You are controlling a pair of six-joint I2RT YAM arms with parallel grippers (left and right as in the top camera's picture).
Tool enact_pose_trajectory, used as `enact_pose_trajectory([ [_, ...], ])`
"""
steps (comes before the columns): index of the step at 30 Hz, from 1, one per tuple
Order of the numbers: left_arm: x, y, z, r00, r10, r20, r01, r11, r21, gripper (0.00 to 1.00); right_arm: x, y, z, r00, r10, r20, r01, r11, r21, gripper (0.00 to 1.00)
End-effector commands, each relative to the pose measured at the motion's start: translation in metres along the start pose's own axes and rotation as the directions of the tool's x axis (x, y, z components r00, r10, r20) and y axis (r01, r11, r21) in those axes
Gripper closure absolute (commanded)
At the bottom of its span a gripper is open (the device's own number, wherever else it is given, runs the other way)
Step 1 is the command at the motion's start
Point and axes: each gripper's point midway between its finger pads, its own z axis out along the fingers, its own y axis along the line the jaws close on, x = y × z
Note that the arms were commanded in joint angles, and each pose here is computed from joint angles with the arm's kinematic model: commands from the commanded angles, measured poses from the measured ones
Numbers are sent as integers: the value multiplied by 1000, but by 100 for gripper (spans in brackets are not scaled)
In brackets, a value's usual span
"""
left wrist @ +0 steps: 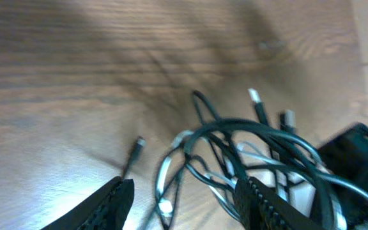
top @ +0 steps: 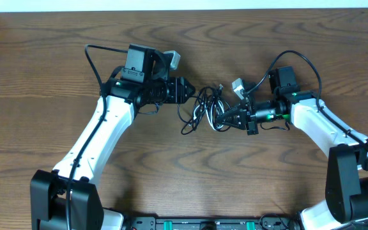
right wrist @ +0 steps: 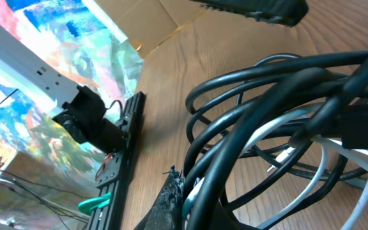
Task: Untangle cables
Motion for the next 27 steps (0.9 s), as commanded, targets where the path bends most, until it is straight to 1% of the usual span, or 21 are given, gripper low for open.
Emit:
enact_pose_trajectory([
  [1,2,22,11,1000,-22,-6,21,996,-83,44,-14,18,-3,995,-80,58,83,995,-63,99],
  [5,10,22,23,998,-38,-51,36,998,-48,42,-13,21,1,995,-82,52,85,994,-73,99],
  [6,13,13,31,997,3,-77,-1,1000,28,41,-13,21,2,995,-83,50,86,993,-76,99],
  [7,14,7,34,996,27,-84,-22,997,69,41,-13,21,2,995,-82,50,86,993,-76,99],
  [9,15,4,40,995,39,-91,-29,994,102,41,-13,21,2,995,-82,50,86,993,-76,99],
  [12,20,9,49,993,27,-115,-16,995,97,41,-13,21,2,995,-82,50,86,993,-76,99],
  [16,36,22,65,983,-14,-184,29,996,79,42,-13,21,2,995,-81,50,85,994,-76,99],
  [20,40,24,67,980,-23,-197,38,996,76,42,-13,21,2,995,-82,49,85,993,-76,99],
  [21,39,25,67,980,-23,-196,37,997,71,43,-13,21,2,995,-82,49,85,993,-76,99],
  [23,38,33,68,982,-25,-187,29,999,24,51,-13,21,2,995,-82,49,85,993,-76,99],
  [24,38,38,68,982,-27,-186,27,1000,-2,52,-13,21,2,995,-82,50,85,993,-76,99],
  [27,43,38,69,978,-35,-204,35,999,-5,52,-13,21,2,995,-82,50,85,993,-76,99],
])
